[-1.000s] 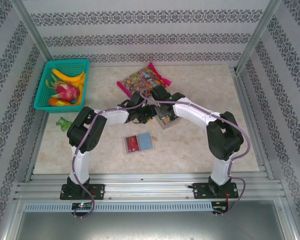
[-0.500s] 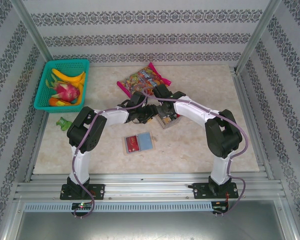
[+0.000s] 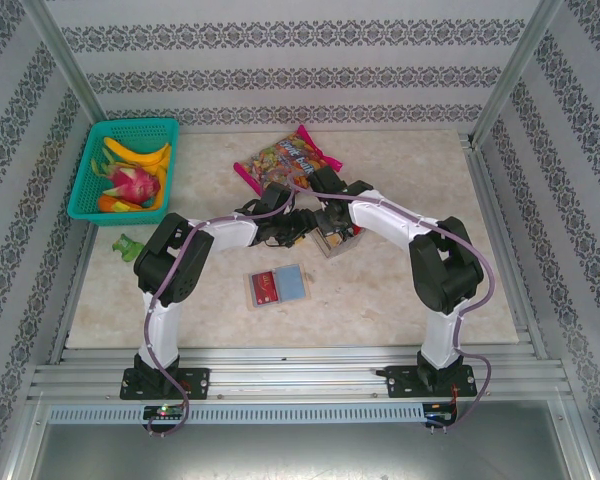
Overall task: Put the credit cards into the card holder
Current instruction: Pick up the credit card from the storage box, then insert the credit card into the card slot.
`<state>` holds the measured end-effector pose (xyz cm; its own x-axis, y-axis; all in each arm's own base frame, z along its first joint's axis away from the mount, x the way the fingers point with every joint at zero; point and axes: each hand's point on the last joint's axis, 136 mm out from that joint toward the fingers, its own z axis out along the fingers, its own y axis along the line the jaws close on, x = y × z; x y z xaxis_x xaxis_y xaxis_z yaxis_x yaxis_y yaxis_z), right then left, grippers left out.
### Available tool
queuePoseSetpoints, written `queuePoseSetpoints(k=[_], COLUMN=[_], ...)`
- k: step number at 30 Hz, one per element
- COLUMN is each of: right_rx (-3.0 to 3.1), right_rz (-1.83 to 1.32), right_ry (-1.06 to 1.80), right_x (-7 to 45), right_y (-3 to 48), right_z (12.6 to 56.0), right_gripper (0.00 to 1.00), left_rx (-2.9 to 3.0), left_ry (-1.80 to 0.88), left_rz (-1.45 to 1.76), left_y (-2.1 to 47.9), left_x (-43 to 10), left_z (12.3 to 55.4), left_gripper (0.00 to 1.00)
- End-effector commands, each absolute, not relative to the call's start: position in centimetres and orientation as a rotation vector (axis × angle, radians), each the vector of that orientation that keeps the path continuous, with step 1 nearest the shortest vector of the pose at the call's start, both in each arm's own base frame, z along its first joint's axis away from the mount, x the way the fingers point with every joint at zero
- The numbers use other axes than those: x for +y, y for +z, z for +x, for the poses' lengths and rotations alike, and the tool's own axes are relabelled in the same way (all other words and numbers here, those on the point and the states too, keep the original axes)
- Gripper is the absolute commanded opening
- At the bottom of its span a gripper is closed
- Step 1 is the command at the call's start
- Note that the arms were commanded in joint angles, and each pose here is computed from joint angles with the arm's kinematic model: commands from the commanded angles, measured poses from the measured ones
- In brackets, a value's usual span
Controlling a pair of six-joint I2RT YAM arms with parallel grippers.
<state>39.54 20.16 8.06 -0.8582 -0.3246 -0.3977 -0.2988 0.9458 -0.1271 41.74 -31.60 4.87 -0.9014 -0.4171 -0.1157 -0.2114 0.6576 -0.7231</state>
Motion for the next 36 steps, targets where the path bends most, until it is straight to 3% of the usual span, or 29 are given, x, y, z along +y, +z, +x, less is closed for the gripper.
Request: queuePoseSetpoints(k=[1,21,29,36], right_rx=[2.695,2.567,2.368,2.227], right_rz=[-0.444,-0.134,0.104,0.193], right_ry=[-0.057,0.439,1.094,1.523], right_x=[20.2,18.9,20.6,21.9], right_y=[7.5,16.7,20.9,22.9], right_z=[39.2,37.0,35.6,34.5], right_gripper=[0.03,0.02,0.01,0.01], left_rx=[2.620,2.498,2.301,2.185], left_ry=[-1.040,-1.043,-1.361,-1.632], left_rz=[-0.523,-0.389,-0.339,-0.171], left_y=[4.7,11.8,16.4,20.3], left_x=[-30.8,-29.1,-28.9,-30.3], left_z=[41.7,39.9,38.8,36.8], left_gripper=[0.57,0.60,0.68,0.67])
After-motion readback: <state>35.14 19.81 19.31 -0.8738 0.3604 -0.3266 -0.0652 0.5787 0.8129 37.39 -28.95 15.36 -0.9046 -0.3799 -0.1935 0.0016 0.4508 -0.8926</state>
